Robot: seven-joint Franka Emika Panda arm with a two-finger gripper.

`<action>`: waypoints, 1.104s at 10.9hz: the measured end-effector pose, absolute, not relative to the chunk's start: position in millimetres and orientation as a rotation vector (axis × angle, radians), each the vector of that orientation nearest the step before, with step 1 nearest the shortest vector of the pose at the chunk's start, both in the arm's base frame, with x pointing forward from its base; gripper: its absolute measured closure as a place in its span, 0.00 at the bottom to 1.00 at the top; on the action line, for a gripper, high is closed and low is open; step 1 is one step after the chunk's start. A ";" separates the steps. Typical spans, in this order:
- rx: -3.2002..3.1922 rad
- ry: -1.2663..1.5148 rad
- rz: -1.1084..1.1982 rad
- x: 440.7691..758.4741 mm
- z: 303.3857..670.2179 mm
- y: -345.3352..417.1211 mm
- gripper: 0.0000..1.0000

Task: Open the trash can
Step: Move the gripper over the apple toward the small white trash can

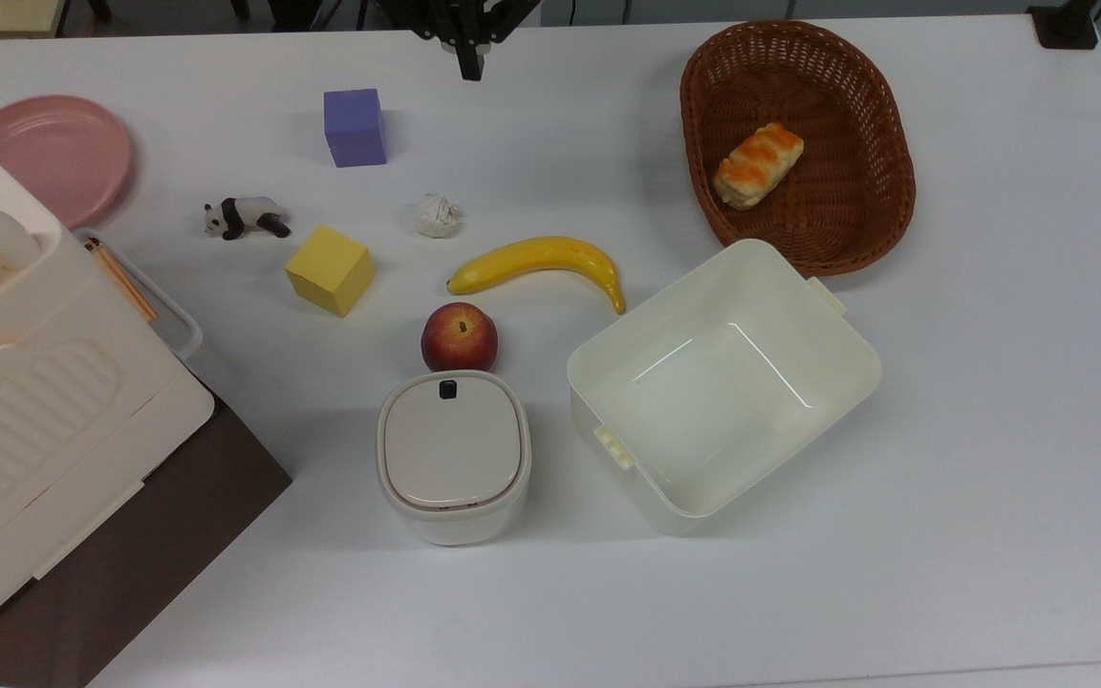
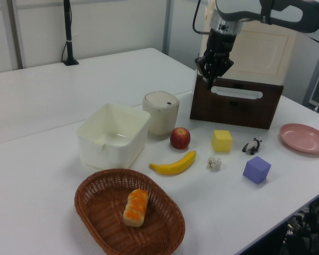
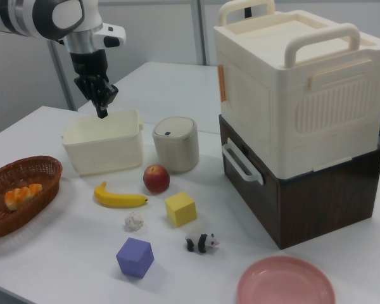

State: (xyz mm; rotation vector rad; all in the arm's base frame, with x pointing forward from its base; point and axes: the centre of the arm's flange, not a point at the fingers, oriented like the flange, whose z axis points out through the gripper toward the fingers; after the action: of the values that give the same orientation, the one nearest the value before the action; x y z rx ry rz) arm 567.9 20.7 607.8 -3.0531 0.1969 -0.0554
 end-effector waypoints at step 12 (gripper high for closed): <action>-3.040 0.227 -0.337 624.5 573.5 19.5 0.99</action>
State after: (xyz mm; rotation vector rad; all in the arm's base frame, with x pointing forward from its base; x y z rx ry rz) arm 624.5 19.5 573.5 -3.0398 0.2271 -0.3370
